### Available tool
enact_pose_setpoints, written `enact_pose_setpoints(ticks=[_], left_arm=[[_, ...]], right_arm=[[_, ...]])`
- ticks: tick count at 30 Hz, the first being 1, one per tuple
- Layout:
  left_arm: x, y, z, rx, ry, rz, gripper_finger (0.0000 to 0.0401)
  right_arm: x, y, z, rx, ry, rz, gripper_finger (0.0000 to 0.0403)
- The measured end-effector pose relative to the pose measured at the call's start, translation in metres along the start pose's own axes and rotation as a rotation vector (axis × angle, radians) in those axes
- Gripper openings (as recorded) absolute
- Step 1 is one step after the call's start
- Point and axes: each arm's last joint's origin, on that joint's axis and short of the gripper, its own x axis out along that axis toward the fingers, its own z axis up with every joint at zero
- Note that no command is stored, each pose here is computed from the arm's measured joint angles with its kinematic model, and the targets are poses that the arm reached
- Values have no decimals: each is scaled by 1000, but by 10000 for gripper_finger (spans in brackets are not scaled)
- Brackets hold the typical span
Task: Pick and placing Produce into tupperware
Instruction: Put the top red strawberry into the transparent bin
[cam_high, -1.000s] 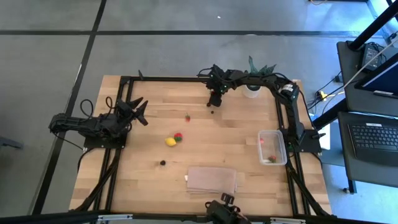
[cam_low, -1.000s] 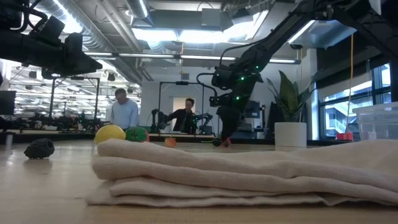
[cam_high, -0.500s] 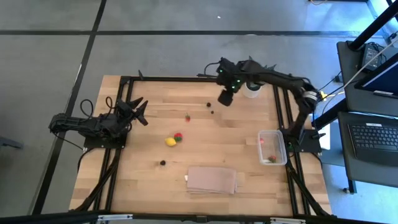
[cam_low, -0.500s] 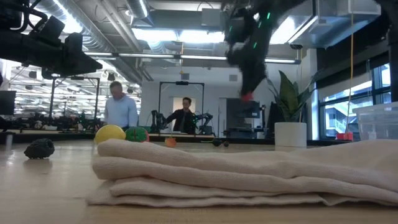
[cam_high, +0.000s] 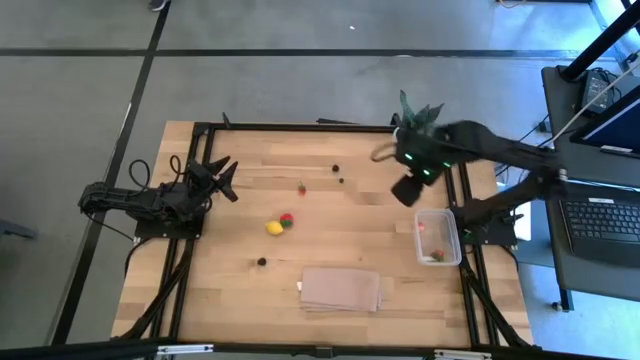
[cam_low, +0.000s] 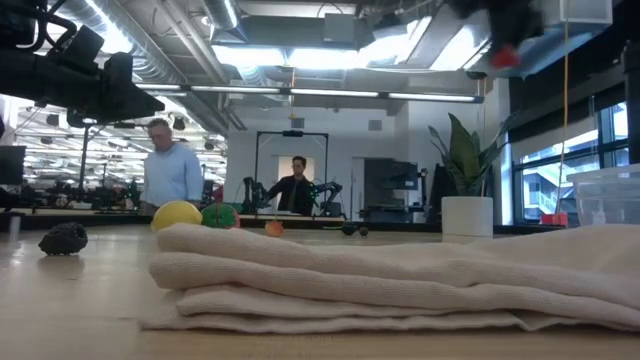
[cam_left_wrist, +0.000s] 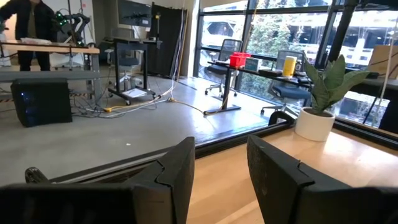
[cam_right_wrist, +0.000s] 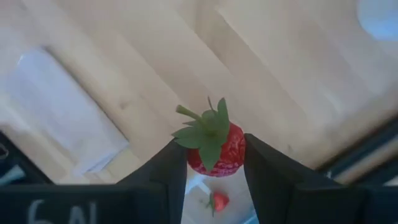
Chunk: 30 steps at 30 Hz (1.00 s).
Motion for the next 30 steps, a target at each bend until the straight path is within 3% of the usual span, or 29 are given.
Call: enact_pose_setpoints(ticks=[6,16,24,30], left_arm=[[0,0,0,0,0,0,140],[0,0,0,0,0,0,140],[0,0,0,-1,0,0,140],[0,0,0,-1,0,0,140]], right_arm=[[17,-12,-59,154,0,-17,139],[111,-20,-119,259,157,-16,140],[154,-29,-142,290,223,-53,141],[165,-31,-144,252,217,-30,148]])
